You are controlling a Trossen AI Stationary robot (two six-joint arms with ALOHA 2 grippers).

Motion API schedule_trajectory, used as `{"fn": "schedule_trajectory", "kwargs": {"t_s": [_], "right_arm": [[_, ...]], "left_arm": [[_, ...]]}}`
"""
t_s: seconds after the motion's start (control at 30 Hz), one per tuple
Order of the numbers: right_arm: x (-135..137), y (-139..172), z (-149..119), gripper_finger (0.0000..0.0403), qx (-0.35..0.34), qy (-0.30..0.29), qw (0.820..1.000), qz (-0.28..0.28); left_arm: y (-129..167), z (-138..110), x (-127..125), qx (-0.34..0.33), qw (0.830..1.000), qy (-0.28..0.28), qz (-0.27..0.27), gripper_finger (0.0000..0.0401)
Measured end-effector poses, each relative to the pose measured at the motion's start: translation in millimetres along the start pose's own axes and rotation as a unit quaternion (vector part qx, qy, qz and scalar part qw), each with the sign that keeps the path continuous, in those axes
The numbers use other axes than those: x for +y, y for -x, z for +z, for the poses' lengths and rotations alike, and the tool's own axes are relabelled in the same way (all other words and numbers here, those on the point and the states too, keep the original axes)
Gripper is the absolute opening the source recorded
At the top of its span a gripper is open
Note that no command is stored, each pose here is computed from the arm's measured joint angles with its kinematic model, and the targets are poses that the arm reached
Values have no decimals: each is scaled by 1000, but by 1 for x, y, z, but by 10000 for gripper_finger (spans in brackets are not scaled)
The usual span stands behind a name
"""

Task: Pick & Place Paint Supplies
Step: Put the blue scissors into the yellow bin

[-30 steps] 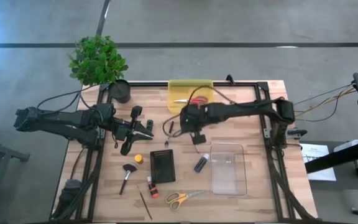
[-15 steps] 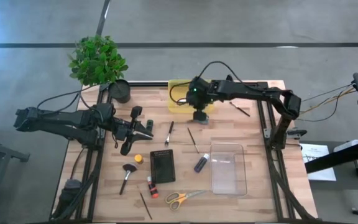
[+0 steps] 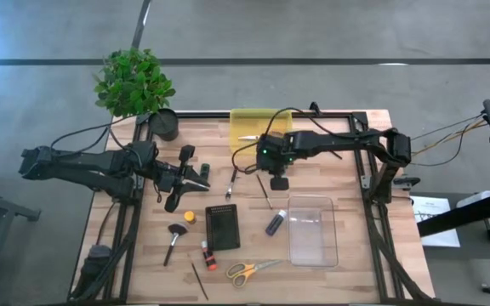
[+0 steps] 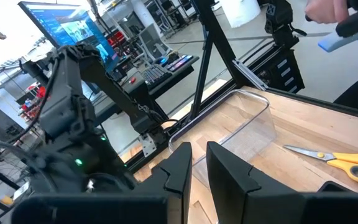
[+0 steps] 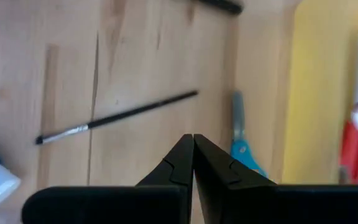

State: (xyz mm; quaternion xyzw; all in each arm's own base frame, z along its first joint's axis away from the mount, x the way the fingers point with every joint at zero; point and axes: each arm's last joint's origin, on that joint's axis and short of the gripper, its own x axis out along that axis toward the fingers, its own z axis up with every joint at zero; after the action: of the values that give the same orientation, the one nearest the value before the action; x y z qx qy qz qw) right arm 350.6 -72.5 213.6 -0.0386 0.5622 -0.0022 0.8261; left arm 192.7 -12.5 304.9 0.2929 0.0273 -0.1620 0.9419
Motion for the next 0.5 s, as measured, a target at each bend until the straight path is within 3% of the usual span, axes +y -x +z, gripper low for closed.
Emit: {"fn": "schedule_trajectory", "kwargs": {"t_s": [0.13,0.5], "right_arm": [[1,-9,-9,31,8,-11,1000,-1],[0,-14,-8,190,-12,10,1000,-7]], "left_arm": [[0,0,0,0,1000,0,0,57],[0,0,0,-2,1000,0,1,57]]}}
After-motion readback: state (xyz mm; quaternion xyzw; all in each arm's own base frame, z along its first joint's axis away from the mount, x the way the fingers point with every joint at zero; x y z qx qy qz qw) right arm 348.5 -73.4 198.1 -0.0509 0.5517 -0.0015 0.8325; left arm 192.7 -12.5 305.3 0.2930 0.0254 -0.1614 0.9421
